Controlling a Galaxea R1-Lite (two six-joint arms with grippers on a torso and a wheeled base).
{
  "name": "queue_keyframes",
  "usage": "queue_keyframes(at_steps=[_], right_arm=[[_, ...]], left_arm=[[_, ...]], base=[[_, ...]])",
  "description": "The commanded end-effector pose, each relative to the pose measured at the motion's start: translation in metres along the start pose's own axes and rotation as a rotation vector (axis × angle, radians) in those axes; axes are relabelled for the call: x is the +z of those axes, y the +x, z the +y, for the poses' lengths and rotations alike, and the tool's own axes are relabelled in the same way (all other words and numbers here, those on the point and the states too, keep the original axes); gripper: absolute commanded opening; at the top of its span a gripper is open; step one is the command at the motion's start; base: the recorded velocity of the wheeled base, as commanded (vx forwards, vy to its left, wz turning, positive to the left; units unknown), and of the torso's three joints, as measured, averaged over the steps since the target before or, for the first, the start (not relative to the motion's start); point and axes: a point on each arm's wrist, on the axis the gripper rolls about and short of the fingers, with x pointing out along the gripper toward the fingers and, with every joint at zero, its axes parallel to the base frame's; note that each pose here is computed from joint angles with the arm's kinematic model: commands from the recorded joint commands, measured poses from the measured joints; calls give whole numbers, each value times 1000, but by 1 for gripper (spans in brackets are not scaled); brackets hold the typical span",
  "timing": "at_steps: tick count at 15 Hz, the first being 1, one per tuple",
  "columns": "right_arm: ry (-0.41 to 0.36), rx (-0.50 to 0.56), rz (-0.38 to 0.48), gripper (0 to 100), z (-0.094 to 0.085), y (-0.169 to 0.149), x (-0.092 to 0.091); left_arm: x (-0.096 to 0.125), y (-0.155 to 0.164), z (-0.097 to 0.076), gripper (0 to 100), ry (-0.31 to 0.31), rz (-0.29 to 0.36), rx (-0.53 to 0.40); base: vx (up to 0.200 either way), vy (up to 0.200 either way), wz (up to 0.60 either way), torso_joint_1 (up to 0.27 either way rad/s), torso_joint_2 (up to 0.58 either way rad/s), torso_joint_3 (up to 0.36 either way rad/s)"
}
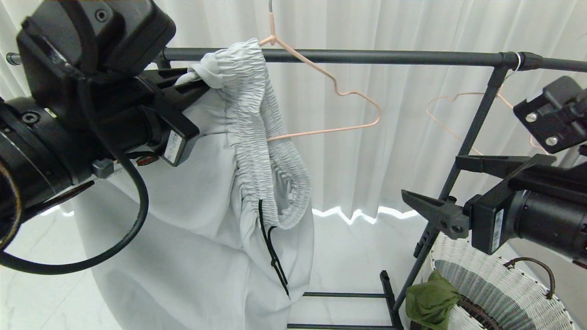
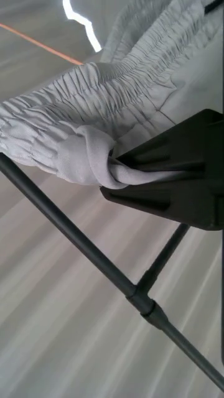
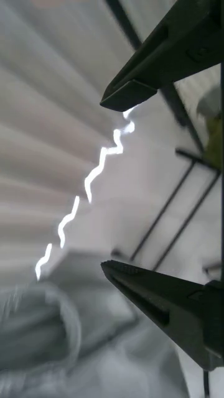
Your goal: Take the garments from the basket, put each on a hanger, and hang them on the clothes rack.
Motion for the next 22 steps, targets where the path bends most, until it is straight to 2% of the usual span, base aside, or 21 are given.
queue_keyframes(at_steps=[1, 4, 6, 8, 10, 18, 19, 22], right_arm=[[33, 61, 42, 100, 20, 11, -7], [123, 79, 36, 100, 40, 40, -8], [167, 77, 35, 100, 49, 57, -6], [190, 74, 25, 100, 52, 66, -2], [195, 71, 20, 100, 54, 72, -3], [239, 53, 27, 100, 55, 83, -9], [245, 48, 32, 0, 55, 85, -10], [250, 21, 31, 0, 48, 88, -11]], left_arm=[[1, -1, 0, 0, -4, -19, -11], [7, -2, 6, 0, -9, -98, -42], [11, -2, 8, 0, -13, -116, -40], [14, -1, 10, 0, -16, -142, -47], [20, -2, 10, 0, -52, -171, -61], [29, -4, 11, 0, -68, -207, -64], [30, -4, 11, 0, -68, -210, -64], [30, -5, 12, 0, -68, -211, -63]], base=[[0, 0, 0, 0, 0, 0], [0, 0, 0, 0, 0, 0], [0, 0, 0, 0, 0, 0], [0, 0, 0, 0, 0, 0], [0, 0, 0, 0, 0, 0], [0, 0, 0, 0, 0, 0], [0, 0, 0, 0, 0, 0], [0, 0, 0, 0, 0, 0]])
